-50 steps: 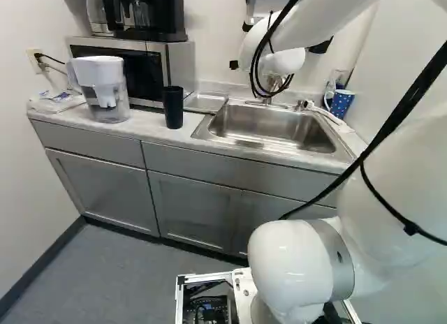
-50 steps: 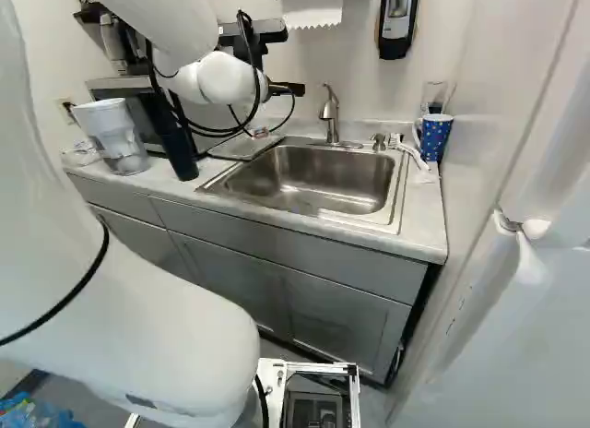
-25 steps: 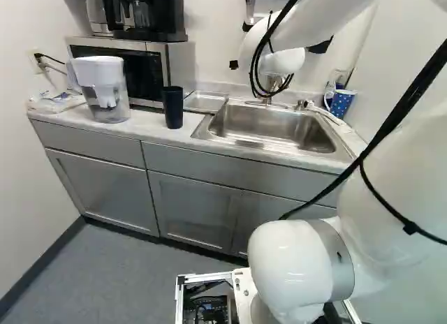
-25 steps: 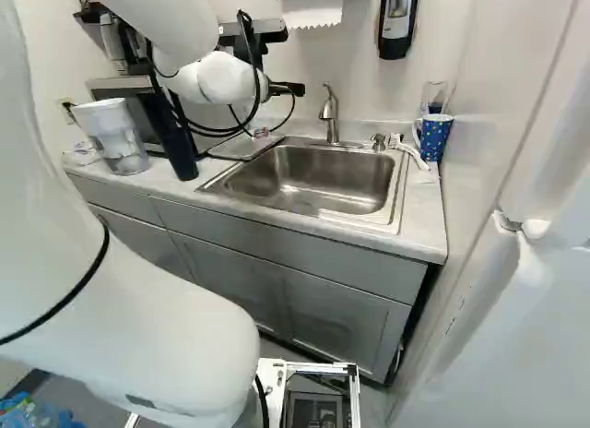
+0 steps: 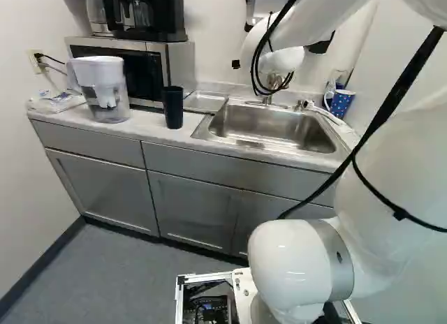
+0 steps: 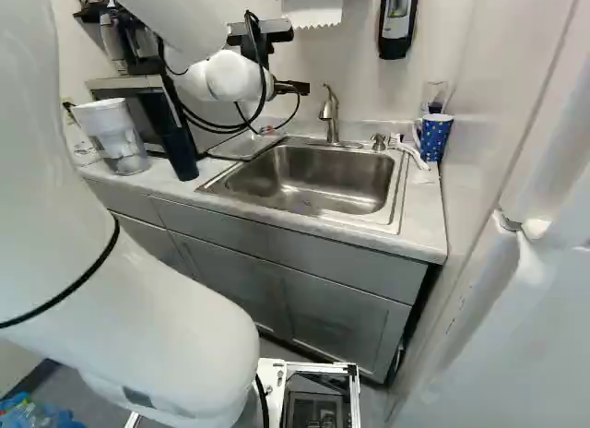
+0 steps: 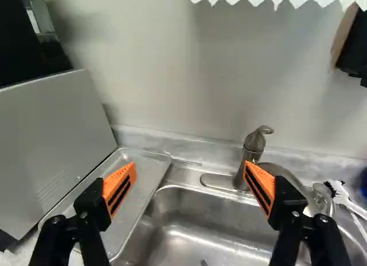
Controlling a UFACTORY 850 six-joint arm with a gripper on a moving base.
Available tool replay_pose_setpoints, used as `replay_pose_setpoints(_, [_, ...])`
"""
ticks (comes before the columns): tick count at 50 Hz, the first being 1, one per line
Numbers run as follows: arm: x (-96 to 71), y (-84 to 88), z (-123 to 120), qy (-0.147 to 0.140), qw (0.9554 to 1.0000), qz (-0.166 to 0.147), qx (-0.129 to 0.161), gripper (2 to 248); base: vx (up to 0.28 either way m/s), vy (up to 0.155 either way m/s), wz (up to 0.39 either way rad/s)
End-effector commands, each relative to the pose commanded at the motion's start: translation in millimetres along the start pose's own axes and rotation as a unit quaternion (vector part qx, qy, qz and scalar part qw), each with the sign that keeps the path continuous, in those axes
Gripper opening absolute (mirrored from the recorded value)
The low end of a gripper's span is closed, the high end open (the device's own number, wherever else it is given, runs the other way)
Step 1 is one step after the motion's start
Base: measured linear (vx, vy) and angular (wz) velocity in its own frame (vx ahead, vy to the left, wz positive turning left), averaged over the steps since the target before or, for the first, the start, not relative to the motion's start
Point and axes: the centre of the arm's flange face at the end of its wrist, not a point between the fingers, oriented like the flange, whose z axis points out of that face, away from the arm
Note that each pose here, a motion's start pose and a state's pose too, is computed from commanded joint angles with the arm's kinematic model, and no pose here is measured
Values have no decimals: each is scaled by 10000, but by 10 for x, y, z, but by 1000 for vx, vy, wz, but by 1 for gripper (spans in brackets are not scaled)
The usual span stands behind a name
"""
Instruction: Rinse the cup and place it in the tray
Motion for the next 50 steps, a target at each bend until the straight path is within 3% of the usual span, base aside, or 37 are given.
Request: replay_pose_setpoints(50, [124, 392, 654, -122, 9993, 78, -348, 247, 0, 0, 0])
